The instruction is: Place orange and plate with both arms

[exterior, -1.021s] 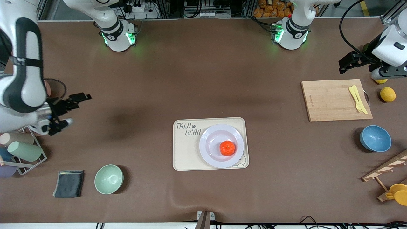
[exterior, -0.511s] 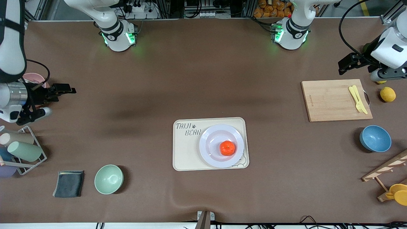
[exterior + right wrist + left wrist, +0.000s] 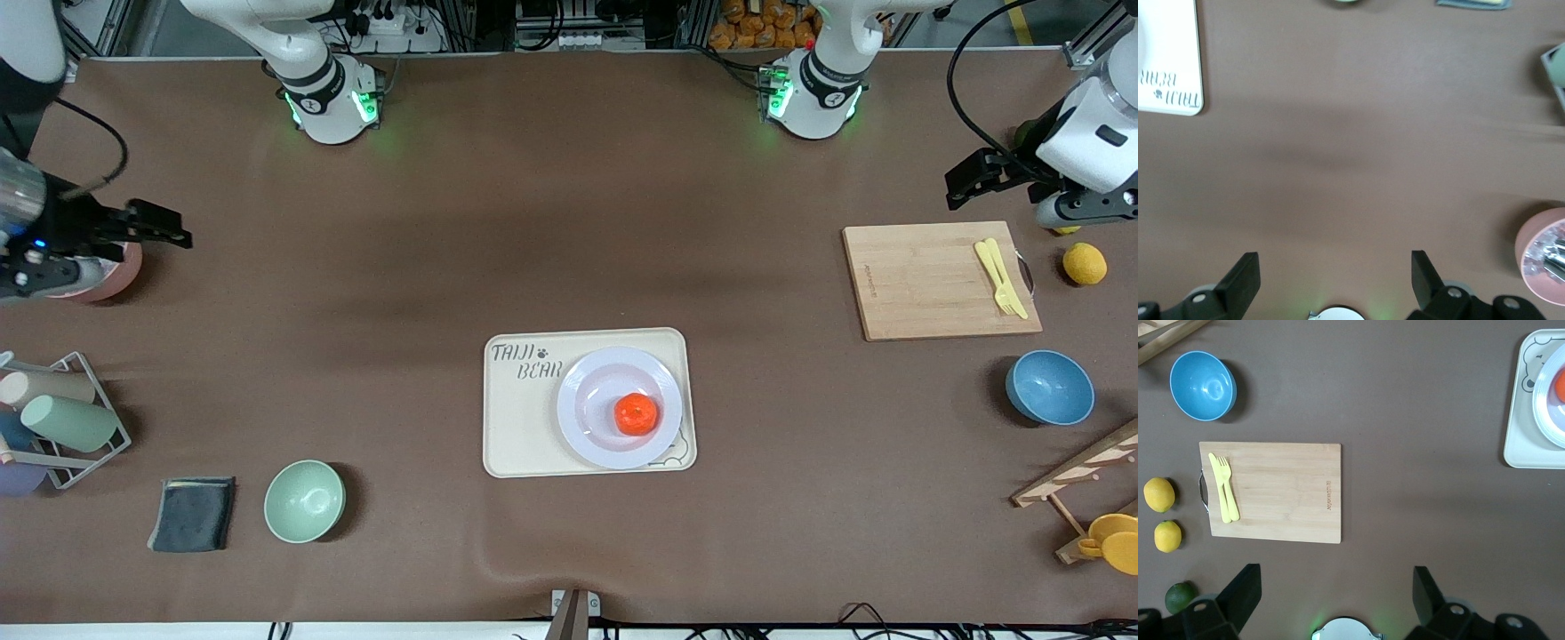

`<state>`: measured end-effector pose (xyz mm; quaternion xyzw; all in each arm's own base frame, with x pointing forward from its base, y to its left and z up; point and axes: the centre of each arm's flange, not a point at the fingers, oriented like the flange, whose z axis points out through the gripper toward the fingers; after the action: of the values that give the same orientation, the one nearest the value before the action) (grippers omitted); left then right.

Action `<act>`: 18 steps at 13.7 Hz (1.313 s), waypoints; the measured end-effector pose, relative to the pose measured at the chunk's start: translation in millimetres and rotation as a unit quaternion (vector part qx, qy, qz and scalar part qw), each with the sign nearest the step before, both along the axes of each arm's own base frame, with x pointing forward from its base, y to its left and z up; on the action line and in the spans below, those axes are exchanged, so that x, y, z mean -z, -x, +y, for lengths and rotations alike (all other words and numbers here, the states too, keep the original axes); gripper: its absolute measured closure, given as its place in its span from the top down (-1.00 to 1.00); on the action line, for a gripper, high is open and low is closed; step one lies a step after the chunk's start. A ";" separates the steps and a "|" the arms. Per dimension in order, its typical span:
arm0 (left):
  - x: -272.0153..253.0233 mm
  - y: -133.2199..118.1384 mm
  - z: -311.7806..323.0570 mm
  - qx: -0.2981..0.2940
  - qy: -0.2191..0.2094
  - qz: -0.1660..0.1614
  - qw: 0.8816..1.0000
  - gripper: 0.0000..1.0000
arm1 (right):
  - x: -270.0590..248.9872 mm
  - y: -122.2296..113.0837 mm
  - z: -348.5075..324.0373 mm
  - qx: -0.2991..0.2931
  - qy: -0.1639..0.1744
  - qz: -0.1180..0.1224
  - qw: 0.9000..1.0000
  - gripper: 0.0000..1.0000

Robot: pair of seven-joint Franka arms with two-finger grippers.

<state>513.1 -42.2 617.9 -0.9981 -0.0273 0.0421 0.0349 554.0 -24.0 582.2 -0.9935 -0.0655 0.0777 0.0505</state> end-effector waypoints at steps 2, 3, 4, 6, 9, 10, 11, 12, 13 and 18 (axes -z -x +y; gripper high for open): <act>0.0 0.0 -0.3 0.000 0.000 0.000 1.000 1.00 | -8.1 3.0 -7.4 0.012 0.001 -0.002 1.000 1.00; 0.0 0.0 -0.5 0.000 0.001 0.000 1.000 1.00 | -10.3 3.0 -7.3 0.029 0.004 -0.002 1.000 1.00; 0.0 0.0 -0.7 0.000 0.001 0.000 1.000 1.00 | -12.5 3.0 -5.6 0.046 0.006 -0.001 0.999 1.00; -0.2 0.1 -1.6 0.001 0.001 -0.001 1.000 1.00 | -15.7 3.4 2.1 0.061 0.010 0.001 0.998 1.00; -3.2 1.7 -4.9 0.004 0.000 -0.004 1.000 1.00 | -16.8 2.9 13.7 0.056 0.029 0.000 0.998 1.00; -5.7 2.8 -5.4 0.005 0.001 -0.007 1.000 1.00 | -17.7 2.8 15.0 0.054 0.037 -0.002 0.998 1.00; -8.9 4.1 -5.6 0.005 0.001 -0.011 1.000 1.00 | -18.6 2.5 15.4 0.052 0.043 -0.004 0.998 1.00; -12.5 5.7 -5.6 0.005 0.001 -0.014 1.000 1.00 | -19.3 1.8 15.8 0.052 0.045 -0.007 0.998 1.00; -15.9 7.5 -5.7 0.005 0.002 -0.018 1.000 1.00 | -19.9 0.8 16.4 0.051 0.045 -0.011 0.998 1.00; -19.2 9.9 -5.8 0.005 0.002 -0.021 1.000 1.00 | -20.6 -0.4 16.9 0.051 0.046 -0.016 0.998 1.00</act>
<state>503.2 -47.9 637.1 -0.9990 -0.0228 0.0211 0.0326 554.4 -7.0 602.8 -0.9980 -0.0120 0.0618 0.0078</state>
